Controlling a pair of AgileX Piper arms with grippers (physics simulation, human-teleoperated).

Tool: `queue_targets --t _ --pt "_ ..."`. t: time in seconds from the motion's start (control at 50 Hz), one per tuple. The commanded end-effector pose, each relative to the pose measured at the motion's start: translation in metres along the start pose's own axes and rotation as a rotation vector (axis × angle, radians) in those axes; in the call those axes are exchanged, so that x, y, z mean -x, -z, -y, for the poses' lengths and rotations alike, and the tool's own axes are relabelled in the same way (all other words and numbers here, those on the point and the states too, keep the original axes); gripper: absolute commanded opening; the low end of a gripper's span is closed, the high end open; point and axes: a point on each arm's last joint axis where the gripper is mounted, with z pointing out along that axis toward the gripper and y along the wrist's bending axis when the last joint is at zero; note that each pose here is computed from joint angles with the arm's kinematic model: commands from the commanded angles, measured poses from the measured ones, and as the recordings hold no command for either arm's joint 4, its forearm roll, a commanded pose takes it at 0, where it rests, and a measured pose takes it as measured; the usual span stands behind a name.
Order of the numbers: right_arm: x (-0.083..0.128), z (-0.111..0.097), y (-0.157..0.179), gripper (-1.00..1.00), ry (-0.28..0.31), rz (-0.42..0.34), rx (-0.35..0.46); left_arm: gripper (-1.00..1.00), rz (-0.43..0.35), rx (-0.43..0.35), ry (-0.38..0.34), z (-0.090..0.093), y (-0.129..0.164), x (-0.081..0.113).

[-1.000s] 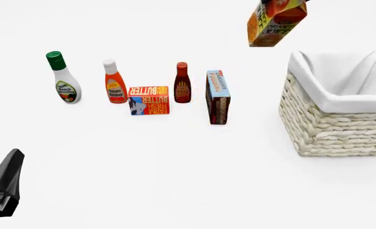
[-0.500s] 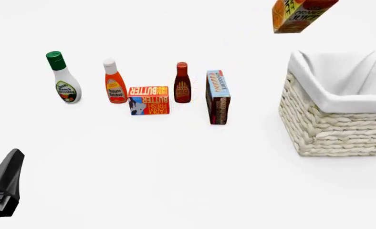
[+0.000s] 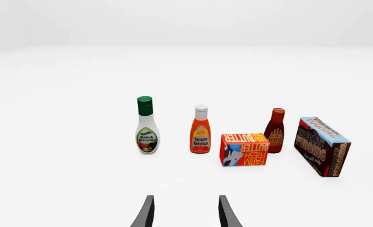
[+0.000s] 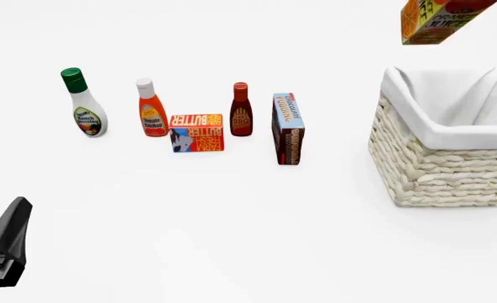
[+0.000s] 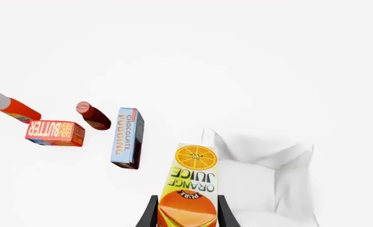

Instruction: Pick the orange juice and place it in the basket.

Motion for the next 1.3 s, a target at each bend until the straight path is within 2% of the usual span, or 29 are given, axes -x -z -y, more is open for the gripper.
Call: queue_targets --t 0.02,0.14,0.18,0.22,0.46,0.66,0.92,1.3 --pt "-0.007 0.016 0.017 -1.0 -0.029 0.008 -0.047 1.0 0.002 0.002 -0.001 0.0 0.0 0.0" --pt "-0.01 0.02 0.018 -1.0 -0.041 0.0 -0.057 1.0 0.002 0.002 -0.001 0.0 0.0 0.0" --pt "-0.013 0.03 0.021 -1.0 -0.033 -0.002 -0.086 1.0 0.002 0.002 -0.001 0.0 0.0 0.0" --pt "-0.013 0.026 0.021 -1.0 -0.04 0.0 -0.074 1.0 0.002 0.002 -0.001 0.0 0.0 0.0" --pt "-0.021 0.041 0.029 -1.0 -0.064 -0.009 -0.122 1.0 0.002 0.002 -0.001 0.0 0.0 0.0" --pt "-0.023 0.041 0.029 -1.0 -0.083 -0.012 -0.121 1.0 0.002 0.002 -0.001 0.0 0.0 0.0" --pt "-0.034 0.052 0.016 -1.0 -0.148 -0.069 -0.148 1.0 0.002 0.002 -0.001 0.0 0.0 0.0" --pt "-0.033 0.055 -0.005 -1.0 -0.206 -0.108 -0.147 1.0 0.002 0.002 -0.001 0.0 0.0 0.0"
